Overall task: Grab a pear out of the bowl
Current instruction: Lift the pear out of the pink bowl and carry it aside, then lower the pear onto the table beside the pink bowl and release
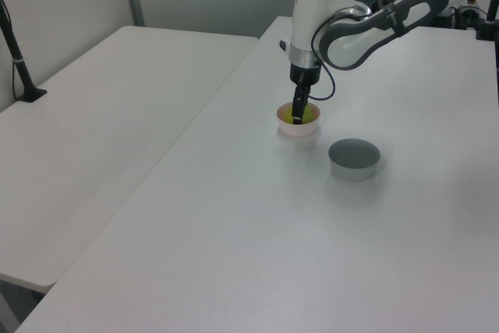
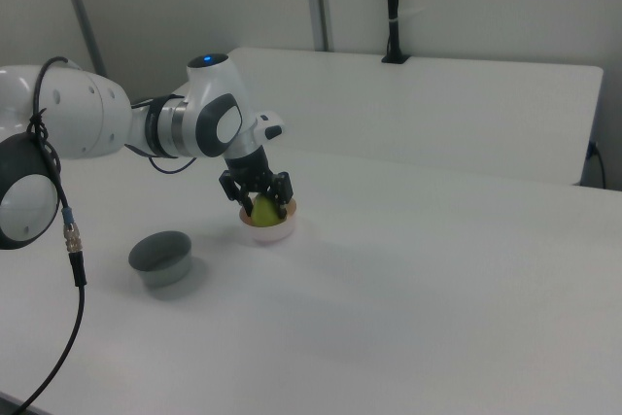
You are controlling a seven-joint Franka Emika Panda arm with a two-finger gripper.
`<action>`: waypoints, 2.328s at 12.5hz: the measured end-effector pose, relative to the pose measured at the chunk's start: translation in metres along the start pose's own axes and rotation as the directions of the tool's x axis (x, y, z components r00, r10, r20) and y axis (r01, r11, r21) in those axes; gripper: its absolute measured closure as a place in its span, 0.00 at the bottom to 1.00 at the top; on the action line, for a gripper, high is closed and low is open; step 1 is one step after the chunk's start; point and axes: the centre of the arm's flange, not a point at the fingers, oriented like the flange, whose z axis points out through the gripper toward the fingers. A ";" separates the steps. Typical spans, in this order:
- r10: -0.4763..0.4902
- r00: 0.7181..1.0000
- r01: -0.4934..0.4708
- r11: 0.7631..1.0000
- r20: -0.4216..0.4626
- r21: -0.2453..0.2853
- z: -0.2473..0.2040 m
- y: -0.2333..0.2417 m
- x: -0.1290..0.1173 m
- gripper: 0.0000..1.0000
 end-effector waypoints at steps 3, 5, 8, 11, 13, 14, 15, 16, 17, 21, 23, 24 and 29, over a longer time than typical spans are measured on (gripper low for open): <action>0.000 1.000 0.000 1.000 0.000 0.000 0.000 0.000 0.000 0.26; 0.000 1.000 0.000 1.000 -0.001 0.000 0.000 0.000 0.000 0.26; 0.005 1.000 -0.005 1.000 -0.025 -0.007 -0.021 0.003 0.006 0.26; 0.017 1.000 -0.017 1.000 -0.025 -0.007 -0.071 0.003 0.003 0.26; 0.040 0.999 -0.040 0.999 -0.025 0.008 -0.108 0.006 0.001 0.26; 0.053 0.998 -0.053 0.999 -0.014 0.011 -0.132 0.011 0.000 0.26; 0.061 0.998 -0.061 0.998 -0.014 0.011 -0.148 0.015 0.000 0.26; 0.067 0.998 -0.067 0.998 -0.015 0.009 -0.153 0.019 -0.001 0.26; 0.077 0.997 -0.077 0.997 -0.013 0.006 -0.153 0.029 -0.002 0.26; 0.021 1.000 -0.021 1.000 0.013 -0.010 -0.135 0.119 -0.022 0.26; 0.003 1.000 -0.004 1.000 -0.017 -0.029 -0.133 0.167 -0.033 0.26; -0.001 0.999 0.000 0.999 -0.039 -0.038 -0.129 0.181 -0.035 0.26; -0.010 0.996 0.006 0.999 -0.094 -0.044 -0.077 0.190 -0.023 0.26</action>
